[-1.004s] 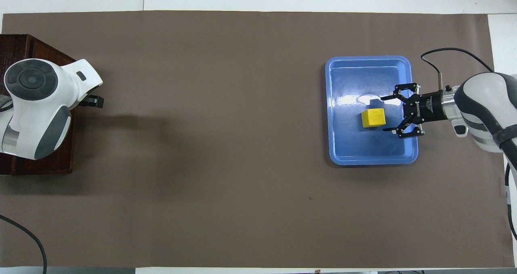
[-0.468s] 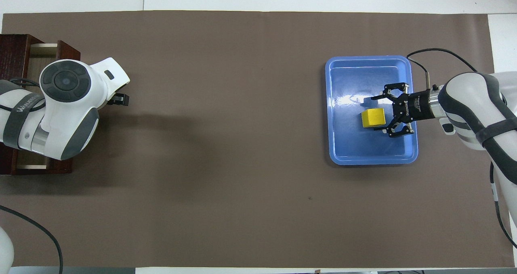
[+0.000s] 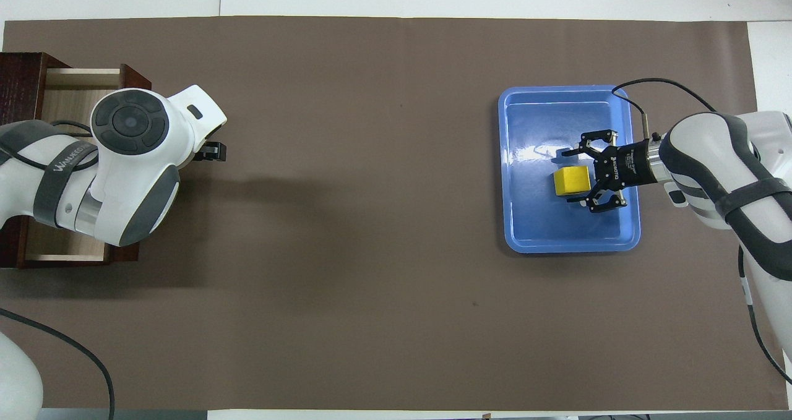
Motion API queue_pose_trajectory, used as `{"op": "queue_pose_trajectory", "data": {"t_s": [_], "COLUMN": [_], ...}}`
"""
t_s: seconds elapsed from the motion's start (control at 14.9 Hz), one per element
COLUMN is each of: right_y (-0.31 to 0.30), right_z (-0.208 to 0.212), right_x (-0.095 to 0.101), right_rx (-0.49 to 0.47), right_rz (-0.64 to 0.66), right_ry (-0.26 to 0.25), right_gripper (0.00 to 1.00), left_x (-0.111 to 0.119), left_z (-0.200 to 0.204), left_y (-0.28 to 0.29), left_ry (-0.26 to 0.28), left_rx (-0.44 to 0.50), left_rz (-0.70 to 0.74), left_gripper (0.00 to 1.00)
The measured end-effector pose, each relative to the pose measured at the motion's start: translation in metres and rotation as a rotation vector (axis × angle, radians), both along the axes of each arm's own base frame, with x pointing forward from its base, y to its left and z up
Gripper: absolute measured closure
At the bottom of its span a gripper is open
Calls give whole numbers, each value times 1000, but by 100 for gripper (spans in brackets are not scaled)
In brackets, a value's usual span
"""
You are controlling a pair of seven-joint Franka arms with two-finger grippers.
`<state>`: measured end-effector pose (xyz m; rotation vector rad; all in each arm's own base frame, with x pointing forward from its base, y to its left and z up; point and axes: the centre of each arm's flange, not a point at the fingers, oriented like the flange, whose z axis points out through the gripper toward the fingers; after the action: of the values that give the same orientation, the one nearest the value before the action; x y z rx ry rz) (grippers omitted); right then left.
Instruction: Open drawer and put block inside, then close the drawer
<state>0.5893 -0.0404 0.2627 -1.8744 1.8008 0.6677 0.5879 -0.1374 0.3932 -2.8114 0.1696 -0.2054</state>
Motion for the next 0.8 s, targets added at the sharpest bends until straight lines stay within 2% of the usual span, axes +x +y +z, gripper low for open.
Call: {"op": "queue_pose_trajectory", "data": {"t_s": [0.67,0.8], "right_y": [-15,-17], "right_z": [-11,-11], "right_x": [-11,-11], "right_rx": [6,6], "right_rz": [14,12], "right_ry": [-4,-4], "right_gripper": [0,0], "left_x": [-4,-3], "left_z": [7,14], "left_y": [-25,-30], "left_ry": [-5,9], "left_rx": [-32,-39], "left_rz": [42,57], "left_gripper": [0,0]}}
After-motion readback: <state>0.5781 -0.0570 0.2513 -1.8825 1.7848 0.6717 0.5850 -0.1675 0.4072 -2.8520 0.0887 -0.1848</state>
